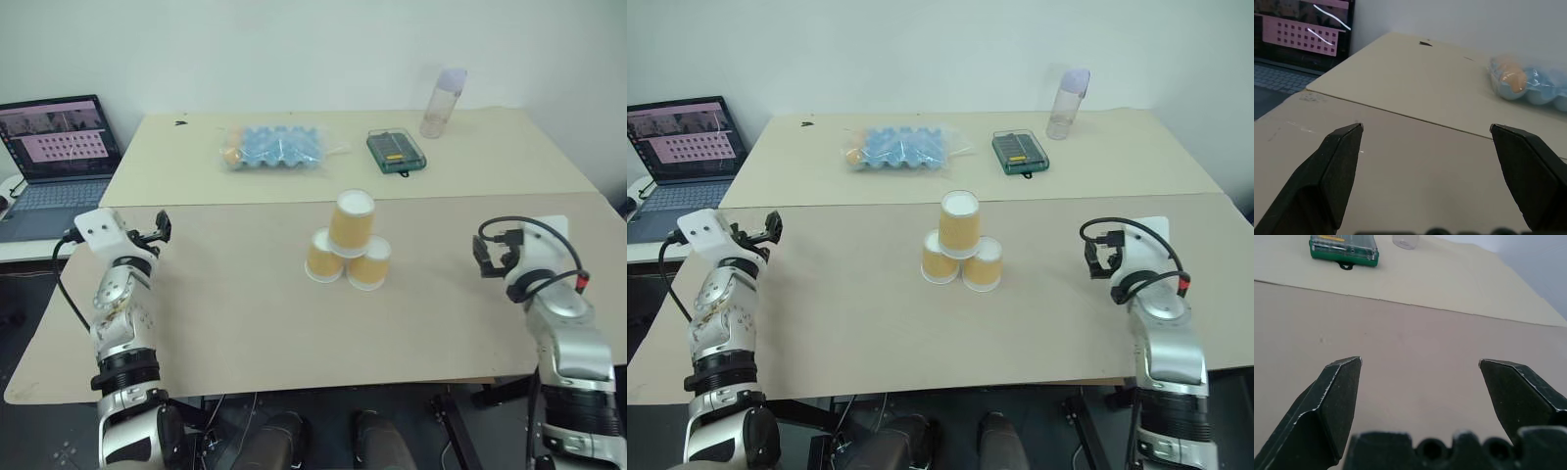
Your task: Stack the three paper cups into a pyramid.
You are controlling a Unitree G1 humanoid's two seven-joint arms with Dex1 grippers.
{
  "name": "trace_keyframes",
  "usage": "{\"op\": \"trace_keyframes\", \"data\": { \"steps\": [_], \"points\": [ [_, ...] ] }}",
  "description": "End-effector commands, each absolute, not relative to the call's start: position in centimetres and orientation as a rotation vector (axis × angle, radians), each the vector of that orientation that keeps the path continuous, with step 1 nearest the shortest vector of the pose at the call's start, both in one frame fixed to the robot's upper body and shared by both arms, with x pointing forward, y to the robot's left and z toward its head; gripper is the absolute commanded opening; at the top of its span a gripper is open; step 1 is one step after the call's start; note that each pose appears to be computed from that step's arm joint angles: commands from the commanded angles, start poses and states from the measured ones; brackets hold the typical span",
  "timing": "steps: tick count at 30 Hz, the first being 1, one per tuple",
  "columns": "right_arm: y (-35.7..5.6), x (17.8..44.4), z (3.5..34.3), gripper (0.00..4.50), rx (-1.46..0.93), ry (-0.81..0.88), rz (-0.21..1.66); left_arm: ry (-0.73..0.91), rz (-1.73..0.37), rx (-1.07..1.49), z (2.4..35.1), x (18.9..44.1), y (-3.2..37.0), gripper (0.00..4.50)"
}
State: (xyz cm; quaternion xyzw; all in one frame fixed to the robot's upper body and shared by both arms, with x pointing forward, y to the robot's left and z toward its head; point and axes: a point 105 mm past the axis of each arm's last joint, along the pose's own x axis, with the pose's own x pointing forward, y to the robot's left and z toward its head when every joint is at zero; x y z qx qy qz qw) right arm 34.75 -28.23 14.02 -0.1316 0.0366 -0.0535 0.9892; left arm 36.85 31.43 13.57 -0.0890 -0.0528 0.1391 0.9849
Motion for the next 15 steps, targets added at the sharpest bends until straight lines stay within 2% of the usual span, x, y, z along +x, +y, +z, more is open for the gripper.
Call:
{"op": "trace_keyframes", "data": {
  "steps": [1, 15],
  "points": [
    [-28.1, 35.2, 14.6, 4.5, -0.274, 0.021, -0.121, -0.194, 0.301, -0.146, 15.4, 35.9, 31.7, 4.42],
    [-28.3, 35.8, 12.9, 4.5, -0.231, 0.023, -0.112, -0.224, 0.27, -0.186, 15.4, 34.9, 29.8, 4.42]
  ]
}}
